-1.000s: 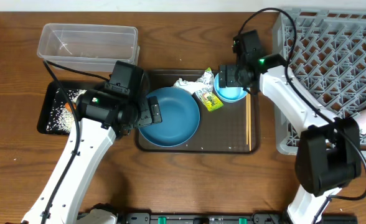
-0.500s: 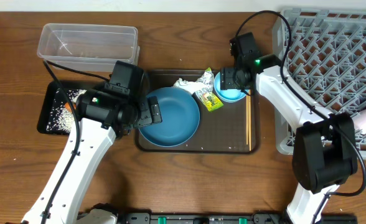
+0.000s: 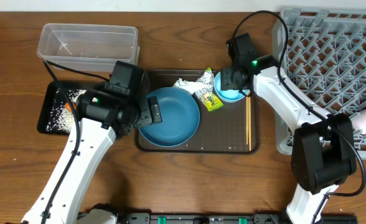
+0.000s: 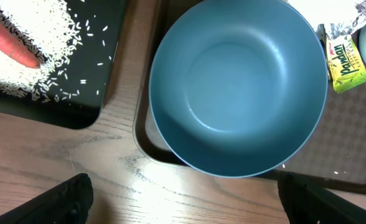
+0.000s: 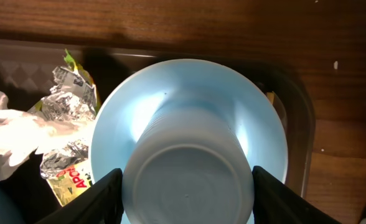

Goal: Sort waste into correct bins and load items into the dishwasher rack

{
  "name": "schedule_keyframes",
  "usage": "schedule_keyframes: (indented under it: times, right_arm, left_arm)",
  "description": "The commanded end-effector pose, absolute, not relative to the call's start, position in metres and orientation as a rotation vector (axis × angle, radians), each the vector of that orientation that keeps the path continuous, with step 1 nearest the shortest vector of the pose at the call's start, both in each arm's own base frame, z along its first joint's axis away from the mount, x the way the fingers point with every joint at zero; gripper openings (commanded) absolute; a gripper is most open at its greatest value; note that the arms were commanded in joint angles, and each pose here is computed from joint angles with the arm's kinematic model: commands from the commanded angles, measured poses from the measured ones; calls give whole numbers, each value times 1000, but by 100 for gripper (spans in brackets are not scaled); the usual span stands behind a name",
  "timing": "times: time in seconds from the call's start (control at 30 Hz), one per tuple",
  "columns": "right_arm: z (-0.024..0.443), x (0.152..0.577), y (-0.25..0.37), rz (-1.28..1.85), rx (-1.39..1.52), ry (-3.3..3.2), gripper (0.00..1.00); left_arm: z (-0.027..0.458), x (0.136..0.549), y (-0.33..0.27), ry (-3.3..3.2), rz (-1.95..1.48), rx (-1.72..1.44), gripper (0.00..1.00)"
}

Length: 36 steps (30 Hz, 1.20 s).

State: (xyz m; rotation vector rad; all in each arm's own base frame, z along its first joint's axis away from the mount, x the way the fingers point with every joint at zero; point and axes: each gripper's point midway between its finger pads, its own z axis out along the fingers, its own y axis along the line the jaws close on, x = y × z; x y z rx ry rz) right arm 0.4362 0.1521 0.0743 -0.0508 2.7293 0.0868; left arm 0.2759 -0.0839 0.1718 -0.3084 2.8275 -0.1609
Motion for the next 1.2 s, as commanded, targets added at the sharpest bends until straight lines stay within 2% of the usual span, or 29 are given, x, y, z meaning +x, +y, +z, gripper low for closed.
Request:
schedule_keyframes:
  times: [0.0,0.07,0.13,0.43,0.6,0.87,1.17]
  right_arm:
    - [79,441,152,57,-43,2711,55]
    - [85,443,152,61,-40,2700,52]
    - [95,446,152,68,-35,2684,44]
    - [175,457,144,101,-1,2588,45]
    - [221,460,119,91,39,2526,45]
    - [273,452,-16,-101,369,2424,45]
    - [280,395,-197,-231,866,2322,44]
  left_arm:
    - [170,276,-81,2826,-135,-330,98]
    - [170,276,-81,2826,-135,-330,98]
    - [170,276,-81,2826,-135,-330,98]
    - [170,276,-81,2826,-135,-330,98]
    - [170,276,-81,2826,-135,-330,98]
    - [170,276,-81,2826,-135,-330,98]
    - [170,276,-81,2826,-135,-330,98]
